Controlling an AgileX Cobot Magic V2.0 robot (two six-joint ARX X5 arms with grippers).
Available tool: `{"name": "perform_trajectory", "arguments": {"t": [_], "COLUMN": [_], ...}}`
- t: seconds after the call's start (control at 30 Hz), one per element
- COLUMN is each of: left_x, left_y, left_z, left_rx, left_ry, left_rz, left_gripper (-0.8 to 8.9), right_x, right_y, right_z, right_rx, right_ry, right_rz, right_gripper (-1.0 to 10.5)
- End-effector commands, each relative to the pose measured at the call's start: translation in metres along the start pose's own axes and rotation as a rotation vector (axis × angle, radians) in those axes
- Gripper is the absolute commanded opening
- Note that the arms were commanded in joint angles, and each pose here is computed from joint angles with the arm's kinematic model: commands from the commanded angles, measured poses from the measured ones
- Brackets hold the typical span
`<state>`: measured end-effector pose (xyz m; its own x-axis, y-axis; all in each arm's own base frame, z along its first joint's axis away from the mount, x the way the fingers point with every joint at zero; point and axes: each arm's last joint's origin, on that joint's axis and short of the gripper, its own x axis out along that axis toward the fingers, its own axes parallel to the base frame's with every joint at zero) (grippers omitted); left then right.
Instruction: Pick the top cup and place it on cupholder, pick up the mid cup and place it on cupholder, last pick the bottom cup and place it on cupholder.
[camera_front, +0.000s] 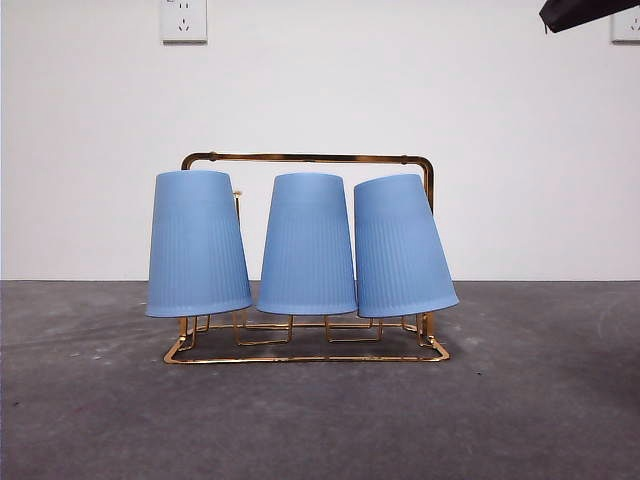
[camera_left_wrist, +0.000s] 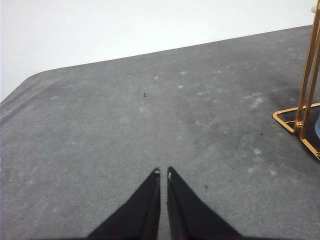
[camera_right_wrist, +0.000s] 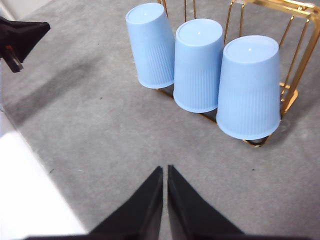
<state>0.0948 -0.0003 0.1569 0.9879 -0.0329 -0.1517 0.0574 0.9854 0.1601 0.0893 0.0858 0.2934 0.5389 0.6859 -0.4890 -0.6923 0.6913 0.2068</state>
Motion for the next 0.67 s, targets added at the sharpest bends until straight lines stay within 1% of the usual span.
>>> {"name": "perform_trajectory", "arguments": {"t": [0.03, 0.13, 0.2, 0.37, 0.43, 0.57, 0.67], "left_x": [0.002, 0.002, 0.002, 0.002, 0.002, 0.002, 0.002], "left_y": [-0.001, -0.001, -0.001, -0.001, -0.001, -0.001, -0.001], "left_z": [-0.007, -0.007, -0.007, -0.007, -0.007, -0.007, -0.007], "left_rx": [-0.001, -0.001, -0.001, -0.001, -0.001, -0.001, -0.001], "left_ry": [0.026, 0.026, 0.026, 0.026, 0.026, 0.026, 0.026], "left_rz": [0.000, 0.000, 0.000, 0.000, 0.000, 0.000, 0.000], "left_gripper": [0.15, 0.15, 0.15, 0.15, 0.15, 0.15, 0.15], "right_x": [-0.008, -0.015, -0.020, -0.022, -0.020, -0.013, -0.007], "right_y": [-0.004, -0.016, -0.025, -0.047, -0.053, -0.065, -0.072], "right_z": [0.004, 0.002, -0.006, -0.036, -0.049, -0.073, -0.088], "right_rx": [-0.051, -0.027, -0.008, -0.024, -0.028, -0.035, -0.036], "right_ry": [-0.073, -0.192, -0.277, -0.432, -0.476, -0.535, -0.567], "right_rz": [-0.053, -0.138, -0.216, -0.411, -0.473, -0.572, -0.613], "right_gripper": [0.1, 0.1, 0.1, 0.1, 0.1, 0.1, 0.1]}}
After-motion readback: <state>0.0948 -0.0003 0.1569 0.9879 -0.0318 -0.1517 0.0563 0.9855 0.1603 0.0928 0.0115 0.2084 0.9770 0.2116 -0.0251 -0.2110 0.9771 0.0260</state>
